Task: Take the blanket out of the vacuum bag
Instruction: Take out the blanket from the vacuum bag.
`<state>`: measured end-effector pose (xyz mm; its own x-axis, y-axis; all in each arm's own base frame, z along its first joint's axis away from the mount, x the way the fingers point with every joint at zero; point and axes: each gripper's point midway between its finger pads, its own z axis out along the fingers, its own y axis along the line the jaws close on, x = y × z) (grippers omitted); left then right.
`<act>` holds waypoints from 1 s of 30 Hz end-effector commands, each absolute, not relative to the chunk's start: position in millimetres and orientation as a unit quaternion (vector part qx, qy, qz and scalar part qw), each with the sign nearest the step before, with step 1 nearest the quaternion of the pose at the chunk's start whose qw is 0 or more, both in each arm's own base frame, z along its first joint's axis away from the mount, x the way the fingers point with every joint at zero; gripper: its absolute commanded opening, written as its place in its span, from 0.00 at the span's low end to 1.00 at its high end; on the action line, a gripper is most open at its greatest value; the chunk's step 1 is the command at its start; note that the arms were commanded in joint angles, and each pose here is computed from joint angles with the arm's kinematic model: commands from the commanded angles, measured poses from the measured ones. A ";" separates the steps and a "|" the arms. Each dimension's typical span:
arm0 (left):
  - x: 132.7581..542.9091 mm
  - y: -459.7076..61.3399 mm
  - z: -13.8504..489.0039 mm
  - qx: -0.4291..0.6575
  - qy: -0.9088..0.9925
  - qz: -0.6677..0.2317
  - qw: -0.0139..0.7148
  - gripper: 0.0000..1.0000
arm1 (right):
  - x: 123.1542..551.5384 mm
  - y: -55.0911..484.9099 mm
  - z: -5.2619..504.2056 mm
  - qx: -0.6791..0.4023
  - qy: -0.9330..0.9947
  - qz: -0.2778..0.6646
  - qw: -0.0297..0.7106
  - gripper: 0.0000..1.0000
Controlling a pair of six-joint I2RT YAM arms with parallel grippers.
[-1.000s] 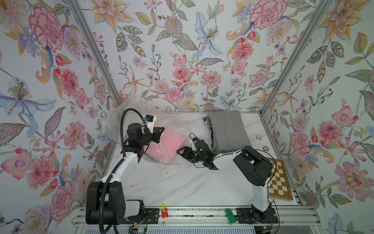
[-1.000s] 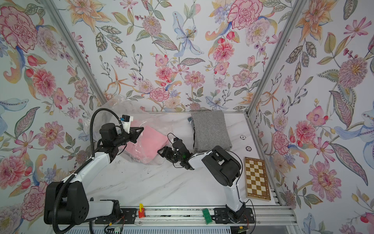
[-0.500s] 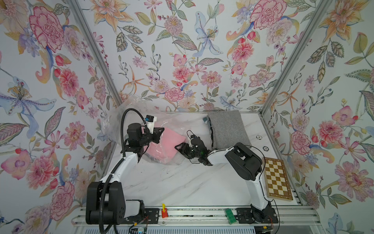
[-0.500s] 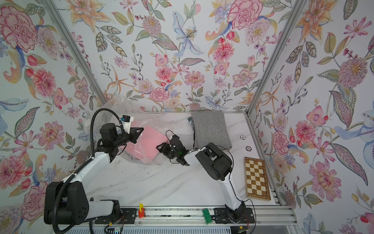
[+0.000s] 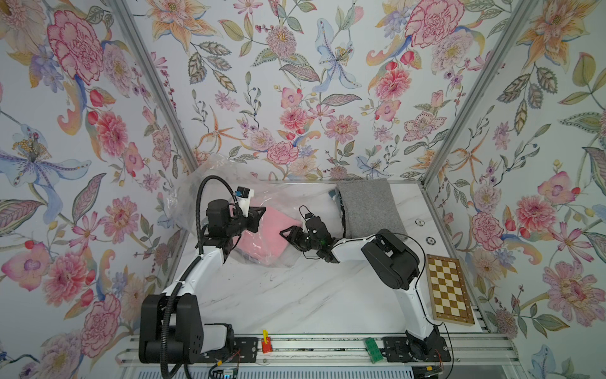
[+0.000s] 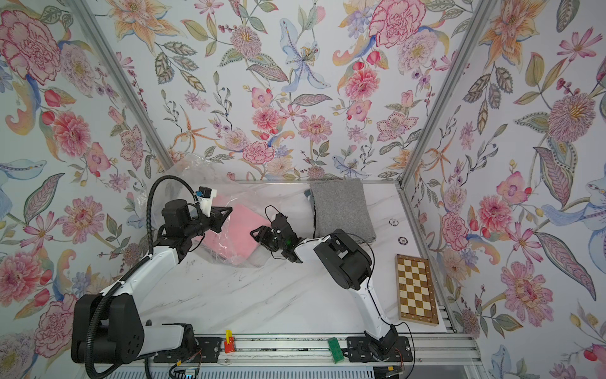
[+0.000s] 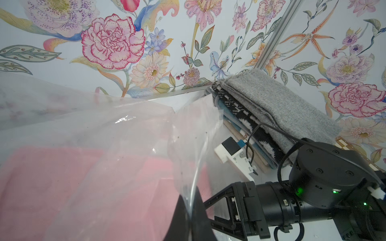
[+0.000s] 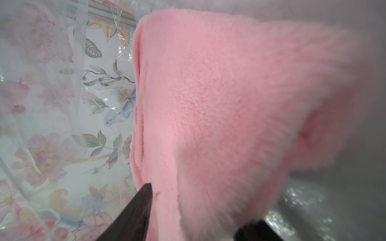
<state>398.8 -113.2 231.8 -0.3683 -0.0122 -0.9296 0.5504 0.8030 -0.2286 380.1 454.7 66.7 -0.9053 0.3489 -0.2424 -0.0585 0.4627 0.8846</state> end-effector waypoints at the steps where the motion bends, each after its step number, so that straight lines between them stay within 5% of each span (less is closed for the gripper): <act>1: 403.2 -112.8 249.3 0.183 0.772 -0.251 0.554 0.02 | 379.3 459.2 70.1 0.070 0.836 0.505 0.203 0.59; 30: 404.2 -112.0 247.2 0.185 0.776 -0.246 0.550 0.03 | 376.1 473.4 131.3 0.012 0.831 0.509 0.226 0.60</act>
